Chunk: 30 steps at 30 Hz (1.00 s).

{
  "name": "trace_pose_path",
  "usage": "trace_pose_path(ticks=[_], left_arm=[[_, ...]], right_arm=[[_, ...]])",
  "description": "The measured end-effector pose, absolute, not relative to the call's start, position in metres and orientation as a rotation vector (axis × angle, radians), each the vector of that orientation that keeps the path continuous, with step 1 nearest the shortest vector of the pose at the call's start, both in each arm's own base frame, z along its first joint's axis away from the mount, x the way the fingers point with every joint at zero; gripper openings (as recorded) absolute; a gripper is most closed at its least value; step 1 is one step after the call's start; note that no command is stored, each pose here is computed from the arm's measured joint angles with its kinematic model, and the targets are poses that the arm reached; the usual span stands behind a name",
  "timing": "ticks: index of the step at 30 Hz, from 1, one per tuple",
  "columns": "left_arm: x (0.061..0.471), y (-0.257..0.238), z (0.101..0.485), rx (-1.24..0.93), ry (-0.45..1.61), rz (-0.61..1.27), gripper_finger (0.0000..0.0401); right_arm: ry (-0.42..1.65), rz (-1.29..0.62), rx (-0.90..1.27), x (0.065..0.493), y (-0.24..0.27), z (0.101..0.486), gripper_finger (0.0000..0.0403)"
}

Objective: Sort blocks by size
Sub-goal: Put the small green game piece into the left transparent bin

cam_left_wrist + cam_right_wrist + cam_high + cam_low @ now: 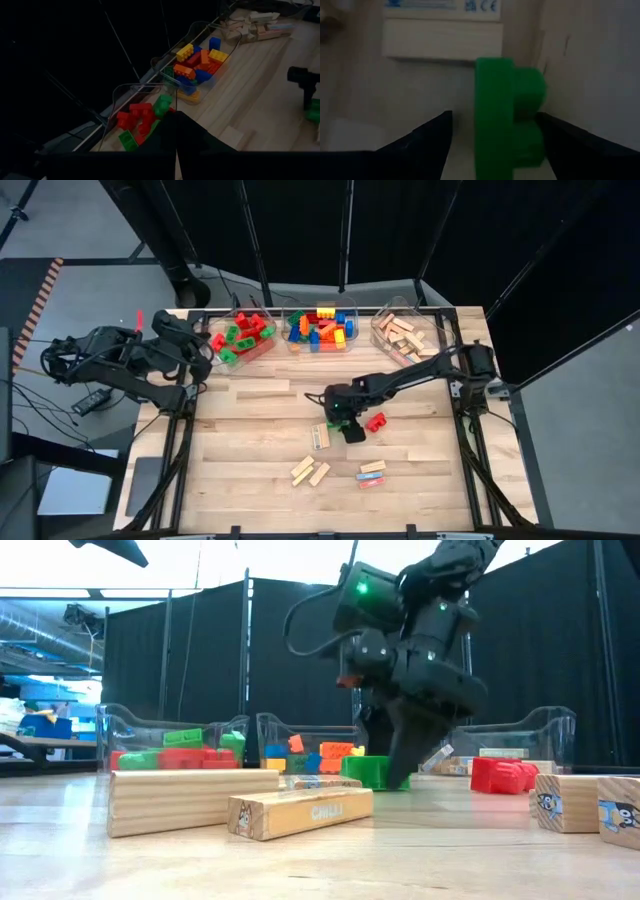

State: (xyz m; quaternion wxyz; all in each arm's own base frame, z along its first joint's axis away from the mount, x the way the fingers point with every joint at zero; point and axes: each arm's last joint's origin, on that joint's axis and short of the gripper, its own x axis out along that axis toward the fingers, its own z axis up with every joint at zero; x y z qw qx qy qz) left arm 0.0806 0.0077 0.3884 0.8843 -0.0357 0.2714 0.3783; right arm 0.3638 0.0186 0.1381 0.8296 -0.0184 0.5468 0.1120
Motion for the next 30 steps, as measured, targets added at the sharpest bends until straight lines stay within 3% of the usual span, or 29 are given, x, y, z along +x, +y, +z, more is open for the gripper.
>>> trace_pose_path(ticks=[4,8,15,19,26,30], left_arm=[[0.081,0.008,0.388,-0.074,0.565,0.787,0.0004],[0.080,0.008,0.388,-0.073,0.565,0.787,0.0004],[0.080,0.008,0.388,-0.069,0.567,0.786,0.0004],[0.080,0.008,0.388,-0.069,0.567,0.786,0.0004],[0.080,0.008,0.389,-0.069,0.567,0.786,0.0004],[0.080,0.008,0.389,-0.069,0.567,0.786,0.0004]], right_arm=[[1.202,0.172,0.017,0.367,0.020,0.124,0.0269],[1.211,0.118,0.035,0.366,0.021,0.124,0.0173],[1.222,0.064,0.029,0.371,0.016,0.143,0.0178],[1.142,0.024,-0.002,0.391,0.003,0.179,0.0178],[0.762,-0.154,-0.085,0.430,-0.050,0.250,0.0178],[0.574,-0.290,-0.100,0.441,-0.088,0.270,0.0178]])
